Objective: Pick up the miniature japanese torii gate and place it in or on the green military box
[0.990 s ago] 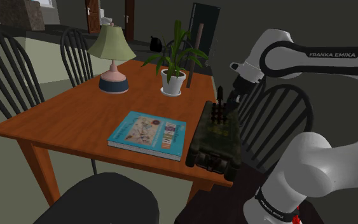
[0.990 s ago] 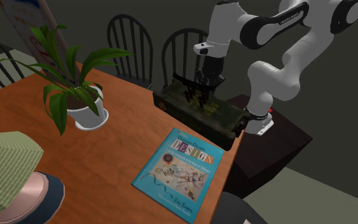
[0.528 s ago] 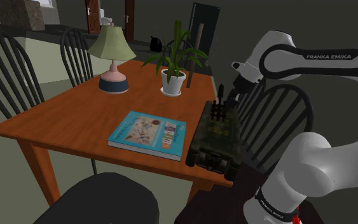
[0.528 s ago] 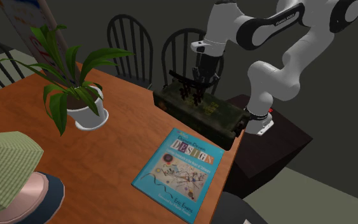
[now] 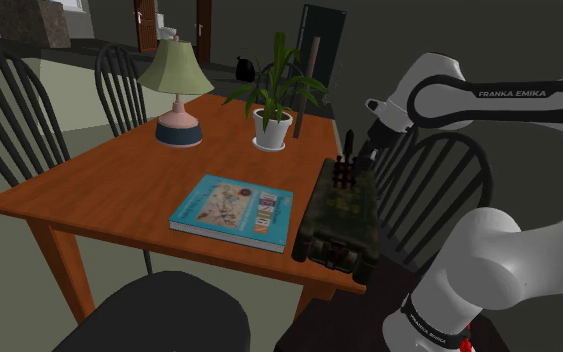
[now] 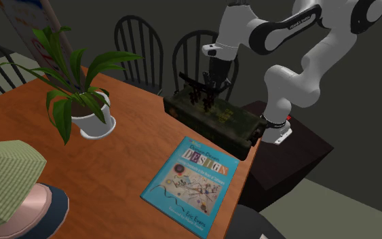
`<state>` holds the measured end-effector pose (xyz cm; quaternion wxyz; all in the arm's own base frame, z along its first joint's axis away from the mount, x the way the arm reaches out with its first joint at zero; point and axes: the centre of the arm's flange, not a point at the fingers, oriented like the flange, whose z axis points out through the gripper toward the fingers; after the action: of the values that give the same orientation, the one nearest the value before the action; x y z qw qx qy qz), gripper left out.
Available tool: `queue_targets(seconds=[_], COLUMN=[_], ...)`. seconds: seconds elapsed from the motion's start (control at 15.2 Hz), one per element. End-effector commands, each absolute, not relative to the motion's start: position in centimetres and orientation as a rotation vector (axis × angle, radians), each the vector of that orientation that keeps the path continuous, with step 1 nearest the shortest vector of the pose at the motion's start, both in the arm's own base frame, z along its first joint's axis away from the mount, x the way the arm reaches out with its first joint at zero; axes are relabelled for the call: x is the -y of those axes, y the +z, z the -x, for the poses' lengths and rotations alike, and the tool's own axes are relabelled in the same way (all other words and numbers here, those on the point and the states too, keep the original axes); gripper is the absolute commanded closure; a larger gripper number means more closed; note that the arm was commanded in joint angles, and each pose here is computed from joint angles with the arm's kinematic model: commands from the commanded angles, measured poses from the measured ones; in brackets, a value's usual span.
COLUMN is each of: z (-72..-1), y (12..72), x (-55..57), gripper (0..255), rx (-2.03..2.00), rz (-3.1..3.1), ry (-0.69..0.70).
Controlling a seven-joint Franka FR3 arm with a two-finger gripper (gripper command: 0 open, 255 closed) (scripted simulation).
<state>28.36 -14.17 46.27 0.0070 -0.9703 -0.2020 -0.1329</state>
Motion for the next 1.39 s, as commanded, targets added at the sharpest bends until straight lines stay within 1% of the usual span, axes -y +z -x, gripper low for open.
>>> queue_targets(seconds=[0.0, 0.13, 0.2, 0.33, 0.46, 0.53, 0.79, 1.32], z=[-21.8, -21.8, -21.8, -21.7, -21.8, -21.8, -19.9, -19.9], y=[44.3, 44.3, 45.5, 44.0, 43.9, 44.3, 48.9, 48.9], x=[11.6, 11.6, 12.0, 11.0, 12.0, 11.6, 12.0, 12.0], gripper=[255, 255, 0, 0, 0, 0, 0, 0], rx=[0.565, 0.565, 0.564, 0.565, 0.571, 0.565, 0.565, 0.565], rz=[3.012, 3.012, 3.011, 3.015, 3.008, 3.012, 3.012, 3.012], ry=[-0.618, -0.618, -0.616, -0.612, -0.62, -0.618, -0.618, -0.618])
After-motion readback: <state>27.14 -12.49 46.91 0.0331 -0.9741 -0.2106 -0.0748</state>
